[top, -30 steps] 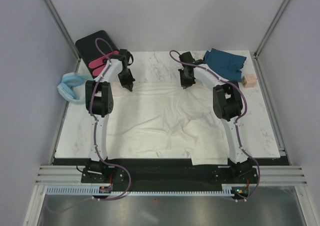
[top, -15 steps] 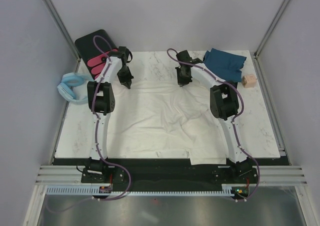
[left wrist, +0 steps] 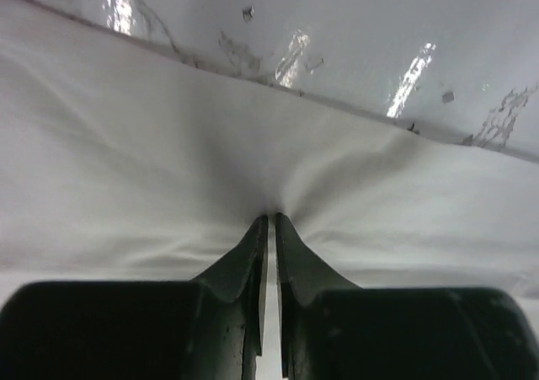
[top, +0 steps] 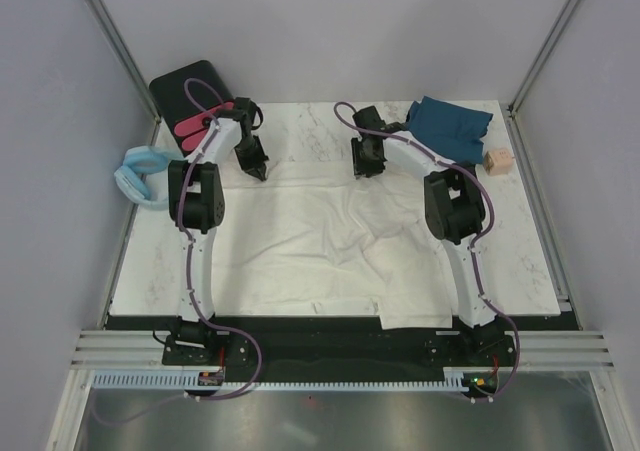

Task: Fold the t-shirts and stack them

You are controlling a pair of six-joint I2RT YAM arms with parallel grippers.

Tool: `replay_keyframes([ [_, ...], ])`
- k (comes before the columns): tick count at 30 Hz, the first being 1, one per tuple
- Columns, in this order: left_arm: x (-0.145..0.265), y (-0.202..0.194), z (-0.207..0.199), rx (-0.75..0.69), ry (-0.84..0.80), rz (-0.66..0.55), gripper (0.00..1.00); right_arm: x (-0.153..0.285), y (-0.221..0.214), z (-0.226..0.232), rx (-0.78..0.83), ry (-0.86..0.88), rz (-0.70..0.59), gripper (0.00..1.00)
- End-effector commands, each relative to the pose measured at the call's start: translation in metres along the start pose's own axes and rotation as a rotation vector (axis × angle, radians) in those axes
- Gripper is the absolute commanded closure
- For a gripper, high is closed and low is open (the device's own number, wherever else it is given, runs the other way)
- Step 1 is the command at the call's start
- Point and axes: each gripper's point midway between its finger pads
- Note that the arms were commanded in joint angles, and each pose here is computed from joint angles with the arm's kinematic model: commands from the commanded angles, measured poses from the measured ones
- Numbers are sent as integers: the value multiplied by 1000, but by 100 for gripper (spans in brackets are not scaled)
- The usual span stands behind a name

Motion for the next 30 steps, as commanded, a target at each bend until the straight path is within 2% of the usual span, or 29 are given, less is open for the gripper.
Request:
replay_keyframes([
  [1,44,24,-34,-18,-204,-144,85,46,38,-7,6,-29,-141,58],
  [8,104,31,-57,-75,-276,-263,82,105,66,-26,7,-110,-271,55],
  [9,110,33,-57,-78,-277,-278,81,106,64,-38,-1,-159,-271,53],
  [10,115,34,-58,-82,-279,-292,81,108,63,-45,-11,-180,-271,43],
  [11,124,37,-60,-89,-289,-313,81,109,62,-51,-17,-191,-270,43],
  [15,148,34,-66,-111,-322,-344,80,92,43,-90,-57,-237,-205,42],
  [19,163,13,-77,-155,-339,-348,80,59,36,-104,-37,-241,-172,41],
  [25,145,-23,-73,-190,-300,-281,80,27,45,-109,-34,-245,-165,40],
  [30,141,-37,-67,-199,-280,-262,80,16,42,-104,-31,-217,-148,40],
])
Point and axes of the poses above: each gripper's point midway between its finger pads, its own x axis back along the fingers, its own z axis along the line the jaws close on, y = z × x, and after that the axes turned 8 degrees about x, right-handed
